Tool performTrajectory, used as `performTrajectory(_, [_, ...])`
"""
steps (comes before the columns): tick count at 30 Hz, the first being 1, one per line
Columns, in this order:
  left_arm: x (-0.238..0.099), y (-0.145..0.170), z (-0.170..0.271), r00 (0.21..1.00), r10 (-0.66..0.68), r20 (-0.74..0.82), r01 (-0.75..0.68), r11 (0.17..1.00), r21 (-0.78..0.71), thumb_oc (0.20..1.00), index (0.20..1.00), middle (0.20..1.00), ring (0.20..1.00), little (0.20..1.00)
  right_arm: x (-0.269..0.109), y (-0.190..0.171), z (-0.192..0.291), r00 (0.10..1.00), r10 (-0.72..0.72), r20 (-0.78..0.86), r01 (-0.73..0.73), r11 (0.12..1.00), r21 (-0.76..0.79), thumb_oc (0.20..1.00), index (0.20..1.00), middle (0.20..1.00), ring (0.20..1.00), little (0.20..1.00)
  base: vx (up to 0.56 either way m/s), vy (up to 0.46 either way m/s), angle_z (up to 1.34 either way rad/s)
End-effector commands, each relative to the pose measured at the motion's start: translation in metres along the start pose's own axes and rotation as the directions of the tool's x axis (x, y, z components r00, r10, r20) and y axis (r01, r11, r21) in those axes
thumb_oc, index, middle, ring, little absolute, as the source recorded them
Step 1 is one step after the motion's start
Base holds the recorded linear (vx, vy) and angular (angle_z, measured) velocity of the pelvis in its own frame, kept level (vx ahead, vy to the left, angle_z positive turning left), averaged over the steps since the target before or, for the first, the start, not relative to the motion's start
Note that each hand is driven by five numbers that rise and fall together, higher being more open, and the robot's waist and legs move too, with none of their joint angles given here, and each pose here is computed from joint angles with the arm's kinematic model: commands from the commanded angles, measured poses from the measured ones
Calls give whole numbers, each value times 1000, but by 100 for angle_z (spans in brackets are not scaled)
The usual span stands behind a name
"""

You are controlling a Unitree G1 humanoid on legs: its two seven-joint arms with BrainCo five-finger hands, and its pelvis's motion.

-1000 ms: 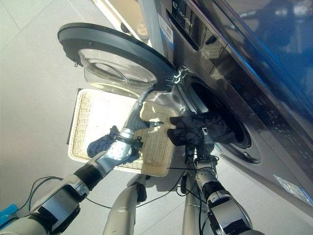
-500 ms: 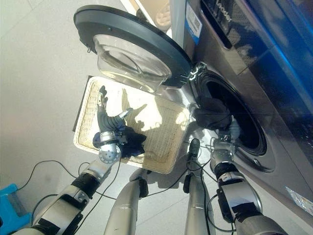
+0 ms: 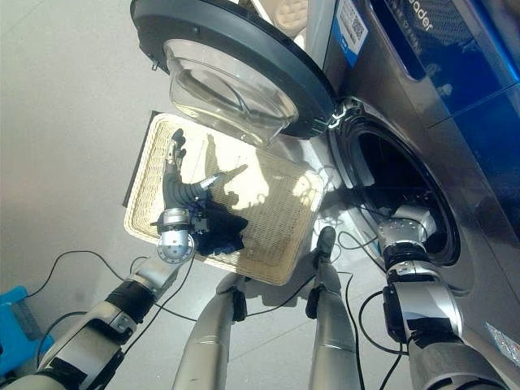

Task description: Put the clothes into the washing machine.

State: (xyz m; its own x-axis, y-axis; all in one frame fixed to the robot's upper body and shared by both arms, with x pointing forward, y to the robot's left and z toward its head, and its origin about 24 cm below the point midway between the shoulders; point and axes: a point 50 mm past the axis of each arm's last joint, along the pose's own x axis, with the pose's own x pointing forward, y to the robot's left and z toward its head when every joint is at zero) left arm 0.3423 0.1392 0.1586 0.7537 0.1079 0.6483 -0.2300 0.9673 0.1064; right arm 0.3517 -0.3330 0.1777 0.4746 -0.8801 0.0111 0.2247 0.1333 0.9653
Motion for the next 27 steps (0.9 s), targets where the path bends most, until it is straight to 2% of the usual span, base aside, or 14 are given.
performTrajectory(1, [3, 9, 11, 998, 48, 42, -46, 998, -49, 1000, 1000, 1000, 1000, 1000, 14, 30, 53, 960, 99, 263, -125, 989, 84, 200, 200, 200, 200, 200, 0, 0, 0])
performTrajectory(5, [2, 9, 10, 998, 51, 31, -49, 997, -58, 1000, 1000, 1000, 1000, 1000, 14, 22, 60, 948, 72, 309, -163, 945, 282, 200, 200, 200, 200, 200, 0, 0, 0])
performTrajectory(10, [4, 3, 11, 999, 40, 23, -39, 997, -63, 1000, 1000, 1000, 1000, 1000, 9, 16, 45, 962, 61, 268, -158, 920, 358, 200, 200, 200, 200, 200, 0, 0, 0])
performTrajectory(11, [6, 2, 11, 999, 36, 24, -35, 997, -62, 1000, 1000, 1000, 1000, 1000, 9, 15, 42, 965, 75, 250, -158, 931, 329, 379, 379, 379, 379, 379, 0, 0, 0])
performTrajectory(12, [7, -1, 12, 999, 28, 25, -27, 998, -57, 1000, 1000, 1000, 1000, 1000, 8, 16, 35, 978, 74, 192, -123, 959, 256, 1000, 1000, 1000, 1000, 1000, 0, 0, 0])
performTrajectory(15, [8, -2, 11, 999, 27, 23, -26, 998, -52, 1000, 1000, 1000, 1000, 1000, 9, 18, 29, 991, 64, 120, -83, 983, 165, 1000, 1000, 1000, 1000, 1000, 0, 0, 0])
performTrajectory(16, [9, -3, 10, 1000, 25, 16, -24, 999, -42, 1000, 1000, 1000, 1000, 1000, 8, 23, 20, 994, 94, 57, -97, 994, 48, 1000, 1000, 1000, 1000, 1000, 0, 0, 0])
performTrajectory(19, [9, -1, 8, 1000, 20, 6, -19, 999, -27, 1000, 1000, 1000, 1000, 1000, 7, 25, 13, 996, 85, 3, -85, 994, -66, 1000, 1000, 1000, 1000, 1000, 0, 0, 0])
performTrajectory(21, [8, 0, 3, 1000, 12, -10, -12, 1000, -7, 1000, 1000, 1000, 1000, 1000, 6, 18, 1, 994, 58, -93, -76, 976, -203, 1000, 1000, 1000, 1000, 1000, 18, -2, 0])
performTrajectory(27, [8, 3, 0, 1000, 9, -9, -9, 1000, 8, 1000, 1000, 1000, 1000, 1000, 7, 14, -6, 992, -3, -125, -50, 909, -413, 1000, 1000, 1000, 1000, 1000, 0, 0, 0])
